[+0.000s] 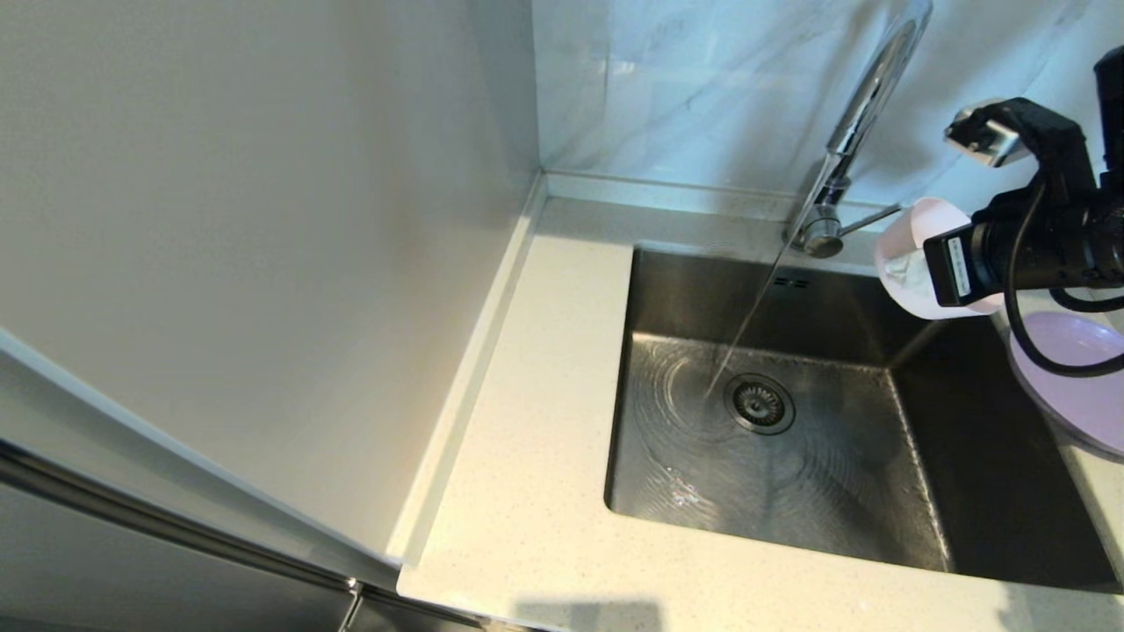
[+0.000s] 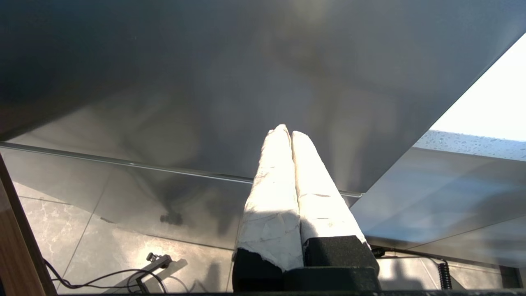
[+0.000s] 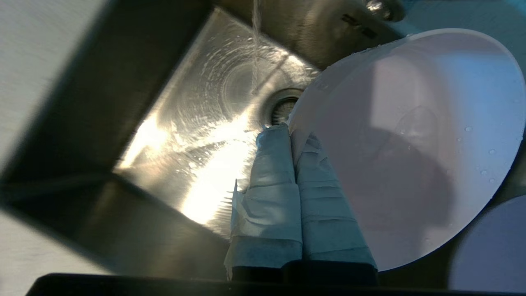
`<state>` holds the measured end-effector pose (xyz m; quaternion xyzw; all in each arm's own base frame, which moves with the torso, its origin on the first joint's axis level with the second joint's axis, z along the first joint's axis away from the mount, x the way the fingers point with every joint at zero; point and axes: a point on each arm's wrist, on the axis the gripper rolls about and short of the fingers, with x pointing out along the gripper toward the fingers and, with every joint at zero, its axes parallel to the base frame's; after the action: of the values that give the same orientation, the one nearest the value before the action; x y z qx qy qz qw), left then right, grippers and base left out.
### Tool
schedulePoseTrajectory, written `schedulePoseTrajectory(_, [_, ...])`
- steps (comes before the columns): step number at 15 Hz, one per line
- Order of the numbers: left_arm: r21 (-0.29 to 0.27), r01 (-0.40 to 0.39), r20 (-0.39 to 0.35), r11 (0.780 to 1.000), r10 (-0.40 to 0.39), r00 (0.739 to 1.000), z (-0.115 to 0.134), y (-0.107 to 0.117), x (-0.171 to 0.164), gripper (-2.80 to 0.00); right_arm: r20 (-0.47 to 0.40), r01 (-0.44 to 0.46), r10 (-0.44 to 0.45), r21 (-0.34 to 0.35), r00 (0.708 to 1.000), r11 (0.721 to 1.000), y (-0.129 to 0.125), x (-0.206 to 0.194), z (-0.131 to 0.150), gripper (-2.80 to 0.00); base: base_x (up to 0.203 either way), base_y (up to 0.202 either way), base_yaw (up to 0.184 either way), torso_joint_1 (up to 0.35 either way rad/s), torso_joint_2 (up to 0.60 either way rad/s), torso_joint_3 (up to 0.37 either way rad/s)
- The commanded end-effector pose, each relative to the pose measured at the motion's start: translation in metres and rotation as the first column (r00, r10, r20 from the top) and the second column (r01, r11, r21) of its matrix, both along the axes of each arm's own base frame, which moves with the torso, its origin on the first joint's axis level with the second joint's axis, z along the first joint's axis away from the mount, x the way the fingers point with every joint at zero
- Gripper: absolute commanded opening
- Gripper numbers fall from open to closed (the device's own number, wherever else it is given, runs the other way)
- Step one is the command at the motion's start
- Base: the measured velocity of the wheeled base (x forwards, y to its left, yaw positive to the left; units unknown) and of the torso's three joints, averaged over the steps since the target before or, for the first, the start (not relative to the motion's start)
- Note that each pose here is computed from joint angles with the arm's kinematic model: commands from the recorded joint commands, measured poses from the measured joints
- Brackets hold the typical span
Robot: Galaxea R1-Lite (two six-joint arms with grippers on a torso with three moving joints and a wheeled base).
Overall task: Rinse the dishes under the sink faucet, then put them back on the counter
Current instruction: Rinse the bowl
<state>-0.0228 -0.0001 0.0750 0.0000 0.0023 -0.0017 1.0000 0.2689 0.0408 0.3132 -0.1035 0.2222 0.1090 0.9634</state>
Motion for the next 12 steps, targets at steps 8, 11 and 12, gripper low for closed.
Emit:
schedulePoseTrajectory(8, [0.000,0.000,0.000,1.000,0.000,1.000,0.000,0.000,0.000,-2.80,-0.422,0.385,-0.047,0.768,0.905,0.513,-0.025,0.004,0.003,-2.80,0.000,0.000,0.000,0.000,0.00,0.000])
schedulePoseTrajectory(11, [0.000,0.001,0.000,1.000,-0.001,1.000,0.000,0.000,0.000,-2.80,-0.527,0.513,0.220,0.850,0.821,0.120,-0.045,0.019,0.001,-2.80,0.000,0.000,0.000,0.000,0.00,0.000])
schedulePoseTrajectory(12, [0.000,0.000,0.000,1.000,0.000,1.000,0.000,0.000,0.000,-2.80,-0.509,0.528,0.279,0.849,0.814,0.007,-0.049,0.027,0.003,-2.80,0.000,0.000,0.000,0.000,0.00,0.000])
